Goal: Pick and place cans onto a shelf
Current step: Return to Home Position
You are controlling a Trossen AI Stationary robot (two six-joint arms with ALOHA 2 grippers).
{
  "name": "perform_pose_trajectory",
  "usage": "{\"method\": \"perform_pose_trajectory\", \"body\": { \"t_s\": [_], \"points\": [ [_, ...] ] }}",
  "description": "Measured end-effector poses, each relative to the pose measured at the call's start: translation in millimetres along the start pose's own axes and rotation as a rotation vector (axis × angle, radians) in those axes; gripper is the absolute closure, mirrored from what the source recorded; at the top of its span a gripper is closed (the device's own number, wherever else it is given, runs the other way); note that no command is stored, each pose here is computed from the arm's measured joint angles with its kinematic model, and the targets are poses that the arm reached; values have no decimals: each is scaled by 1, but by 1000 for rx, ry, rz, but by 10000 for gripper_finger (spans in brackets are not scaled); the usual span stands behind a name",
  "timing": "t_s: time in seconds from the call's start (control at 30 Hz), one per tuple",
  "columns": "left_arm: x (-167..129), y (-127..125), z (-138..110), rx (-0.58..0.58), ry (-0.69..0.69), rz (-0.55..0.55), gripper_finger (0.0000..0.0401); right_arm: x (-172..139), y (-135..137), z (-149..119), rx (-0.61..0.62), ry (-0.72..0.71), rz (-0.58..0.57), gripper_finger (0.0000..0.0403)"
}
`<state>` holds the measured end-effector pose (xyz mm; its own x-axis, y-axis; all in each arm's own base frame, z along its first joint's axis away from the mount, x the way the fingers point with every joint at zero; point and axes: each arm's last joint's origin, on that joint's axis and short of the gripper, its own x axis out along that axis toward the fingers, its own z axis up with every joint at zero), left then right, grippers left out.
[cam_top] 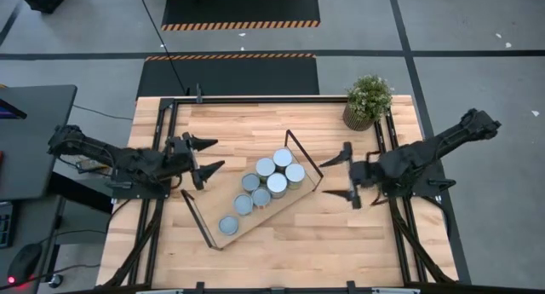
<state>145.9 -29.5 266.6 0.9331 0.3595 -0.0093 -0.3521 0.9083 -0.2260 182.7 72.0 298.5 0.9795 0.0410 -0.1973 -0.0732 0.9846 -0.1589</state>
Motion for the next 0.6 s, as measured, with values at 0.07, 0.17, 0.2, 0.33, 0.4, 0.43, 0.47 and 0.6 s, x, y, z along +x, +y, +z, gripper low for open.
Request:
{"method": "perform_pose_trajectory", "body": {
  "t_s": [0.07, 0.17, 0.2, 0.33, 0.4, 0.43, 0.47, 0.6],
  "points": [
    [-1, 6, -2, -16, -4, 11, 12, -11, -6, -6, 10, -55, -3, 54],
    [-2, 18, -14, -30, -3, 55, 12, -25, -14, -15, 22, -119, -29, 54],
    [-3, 23, -20, -38, -3, 71, 12, -30, -17, -19, 28, -138, -37, 54],
    [-7, 39, -41, -75, -20, 71, 12, -45, -24, -32, 50, -196, -47, 54],
    [-10, 45, -48, -91, -38, 47, 12, -51, -27, -39, 59, -226, -39, 54],
    [-11, 48, -50, -96, -51, 37, 12, -54, -28, -42, 59, -238, -41, 54],
    [-13, 52, -51, -100, -65, 39, 12, -56, -29, -45, 54, -250, -49, 54],
    [-17, 64, -55, -110, -100, 72, 12, -66, -36, -57, 55, -313, -74, 54]
  ]
}}
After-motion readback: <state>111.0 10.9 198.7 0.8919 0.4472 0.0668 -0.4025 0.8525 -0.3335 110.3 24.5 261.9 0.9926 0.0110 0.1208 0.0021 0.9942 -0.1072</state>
